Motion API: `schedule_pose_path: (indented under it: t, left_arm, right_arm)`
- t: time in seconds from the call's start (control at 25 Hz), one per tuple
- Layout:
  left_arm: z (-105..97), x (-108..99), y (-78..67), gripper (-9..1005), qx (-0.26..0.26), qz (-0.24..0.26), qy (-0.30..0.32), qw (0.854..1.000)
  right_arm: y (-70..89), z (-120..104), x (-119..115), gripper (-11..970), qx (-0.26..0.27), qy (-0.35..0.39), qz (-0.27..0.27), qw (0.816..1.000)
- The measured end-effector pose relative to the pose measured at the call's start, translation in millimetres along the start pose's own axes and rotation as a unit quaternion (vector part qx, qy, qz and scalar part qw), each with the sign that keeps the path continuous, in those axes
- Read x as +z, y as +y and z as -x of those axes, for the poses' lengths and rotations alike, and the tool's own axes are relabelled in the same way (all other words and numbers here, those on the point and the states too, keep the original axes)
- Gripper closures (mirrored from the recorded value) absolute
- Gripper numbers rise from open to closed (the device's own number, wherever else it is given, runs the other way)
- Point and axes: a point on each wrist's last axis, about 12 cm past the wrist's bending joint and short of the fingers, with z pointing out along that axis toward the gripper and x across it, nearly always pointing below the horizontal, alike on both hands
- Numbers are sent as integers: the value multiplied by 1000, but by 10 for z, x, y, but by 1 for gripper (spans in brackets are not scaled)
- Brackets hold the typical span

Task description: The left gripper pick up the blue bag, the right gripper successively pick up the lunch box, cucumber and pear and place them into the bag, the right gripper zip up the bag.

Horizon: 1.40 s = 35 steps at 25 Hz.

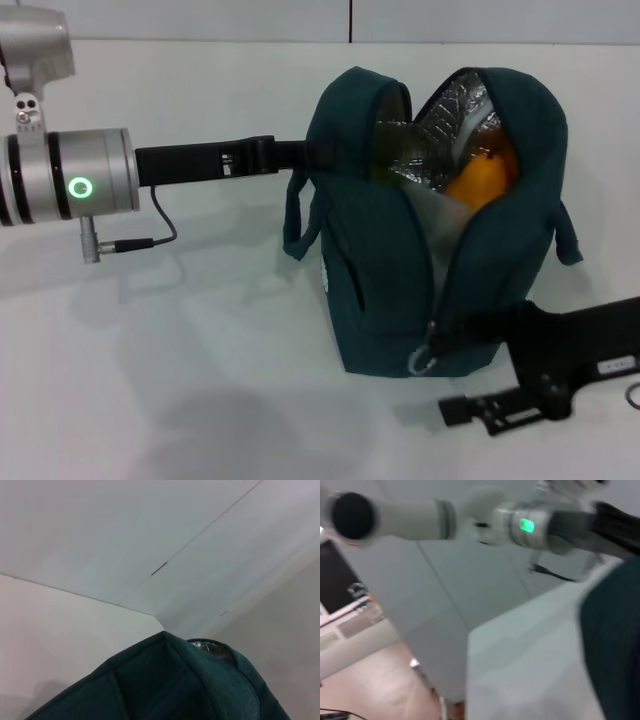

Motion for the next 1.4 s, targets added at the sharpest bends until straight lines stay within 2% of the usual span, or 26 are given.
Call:
schedule_pose_path:
  t: [0.2, 0.36, 0.64, 1.08, 1.4]
  left_arm:
    - [-9, -13, 7, 928, -1, 2, -1, 1000]
    - [-5, -14, 18, 927, -1, 6, -3, 1000]
    - [2, 2, 15, 926, -2, 6, -3, 1000]
    - [-2, 4, 16, 924, -2, 7, -3, 1000]
    - [-21, -3, 28, 922, -2, 10, -5, 1000]
  right_arm:
    - [144, 57, -160, 192, -23, -20, 50, 998]
    - [145, 17, -220, 192, 9, 19, 58, 998]
    - [18, -114, -128, 191, 47, 67, 4, 997]
    - [-153, -85, 125, 191, 31, 65, -50, 996]
    - [-195, -8, 169, 192, 10, 32, -63, 997]
